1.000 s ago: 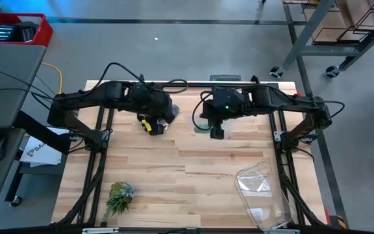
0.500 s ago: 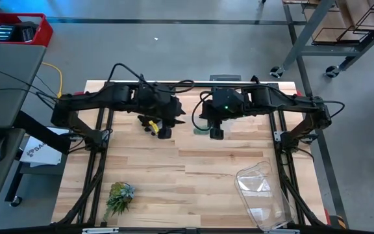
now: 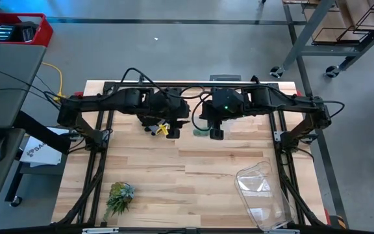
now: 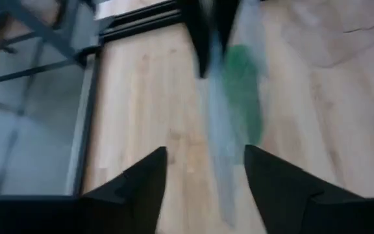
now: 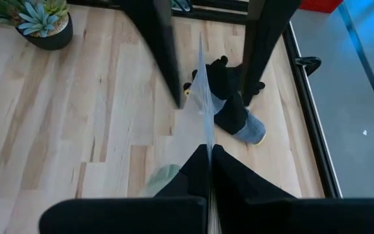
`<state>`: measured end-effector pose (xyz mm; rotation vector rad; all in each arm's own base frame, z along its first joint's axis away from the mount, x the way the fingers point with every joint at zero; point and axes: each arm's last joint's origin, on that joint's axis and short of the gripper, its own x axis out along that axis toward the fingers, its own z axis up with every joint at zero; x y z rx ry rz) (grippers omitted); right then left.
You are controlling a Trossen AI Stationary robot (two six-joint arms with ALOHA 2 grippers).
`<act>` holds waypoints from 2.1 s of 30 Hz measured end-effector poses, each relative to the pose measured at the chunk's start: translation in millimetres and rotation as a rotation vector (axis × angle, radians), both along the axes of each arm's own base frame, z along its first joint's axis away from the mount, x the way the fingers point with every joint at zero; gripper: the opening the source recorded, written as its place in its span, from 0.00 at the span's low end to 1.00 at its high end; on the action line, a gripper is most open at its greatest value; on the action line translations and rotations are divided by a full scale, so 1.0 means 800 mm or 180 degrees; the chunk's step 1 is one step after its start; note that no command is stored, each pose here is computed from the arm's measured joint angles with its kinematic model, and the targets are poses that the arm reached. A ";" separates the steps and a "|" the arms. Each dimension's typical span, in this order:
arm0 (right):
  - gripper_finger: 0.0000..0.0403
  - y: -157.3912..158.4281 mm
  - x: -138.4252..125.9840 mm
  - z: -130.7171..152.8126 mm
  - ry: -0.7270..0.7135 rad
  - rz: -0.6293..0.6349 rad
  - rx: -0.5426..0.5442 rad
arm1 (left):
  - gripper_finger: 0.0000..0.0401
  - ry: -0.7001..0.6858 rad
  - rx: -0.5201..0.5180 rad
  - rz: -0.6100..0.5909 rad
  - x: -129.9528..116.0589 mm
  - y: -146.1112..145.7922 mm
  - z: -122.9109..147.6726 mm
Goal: Roll bandage
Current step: Close the transparent zip bag
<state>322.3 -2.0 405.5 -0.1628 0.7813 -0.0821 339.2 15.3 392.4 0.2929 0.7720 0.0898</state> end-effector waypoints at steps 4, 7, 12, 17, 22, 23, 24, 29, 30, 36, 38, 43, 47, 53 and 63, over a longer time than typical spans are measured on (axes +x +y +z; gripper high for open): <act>0.00 0.000 0.000 0.000 0.0001 0.0001 0.0001 | 0.29 -0.0059 0.0158 0.0089 -0.002 -0.003 0.005; 0.00 0.000 0.000 0.000 0.0000 0.0022 0.0029 | 0.07 -0.0100 0.0127 0.0051 -0.006 -0.004 0.009; 0.00 -0.005 0.000 0.000 0.0002 0.0007 0.0050 | 0.01 -0.0046 0.0120 0.0013 -0.007 -0.004 0.008; 0.00 -0.004 0.000 -0.002 0.0034 0.0034 0.0090 | 0.00 0.0074 0.0109 0.0002 -0.009 -0.004 0.004; 0.00 -0.004 -0.003 -0.006 0.0165 0.0020 0.0103 | 0.00 0.0131 0.0132 0.0029 -0.011 -0.004 0.003; 0.00 -0.004 -0.004 -0.005 0.0163 0.0020 0.0103 | 0.00 0.0140 0.0127 0.0041 -0.012 -0.004 0.003; 0.00 -0.004 -0.004 -0.005 0.0164 0.0021 0.0102 | 0.00 0.0153 0.0127 0.0043 -0.013 -0.004 0.003; 0.00 -0.004 -0.014 0.001 0.0162 -0.0020 0.0141 | 0.00 0.0266 0.0127 0.0072 -0.017 -0.002 0.001; 0.00 -0.004 -0.016 0.003 0.0159 -0.0023 0.0138 | 0.00 0.0283 0.0128 0.0079 -0.019 -0.001 0.001; 0.00 -0.004 -0.025 0.007 0.0180 -0.0035 0.0128 | 0.00 0.0304 0.0181 0.0127 -0.032 -0.001 0.009; 0.00 -0.004 -0.026 0.007 0.0177 -0.0037 0.0126 | 0.00 0.0340 0.0200 0.0148 -0.038 -0.001 0.011; 0.00 -0.004 -0.029 0.009 0.0175 -0.0040 0.0119 | 0.00 0.0434 0.0256 0.0196 -0.050 0.000 0.014; 0.00 -0.004 -0.031 0.010 0.0173 -0.0040 0.0119 | 0.00 0.0454 0.0264 0.0204 -0.058 0.000 0.018; 0.00 -0.004 -0.033 0.012 0.0175 -0.0040 0.0121 | 0.00 0.0590 0.0276 0.0210 -0.064 0.000 0.016; 0.00 -0.004 -0.035 0.012 0.0198 -0.0016 0.0111 | 0.00 0.0726 0.0302 0.0175 -0.084 -0.001 0.022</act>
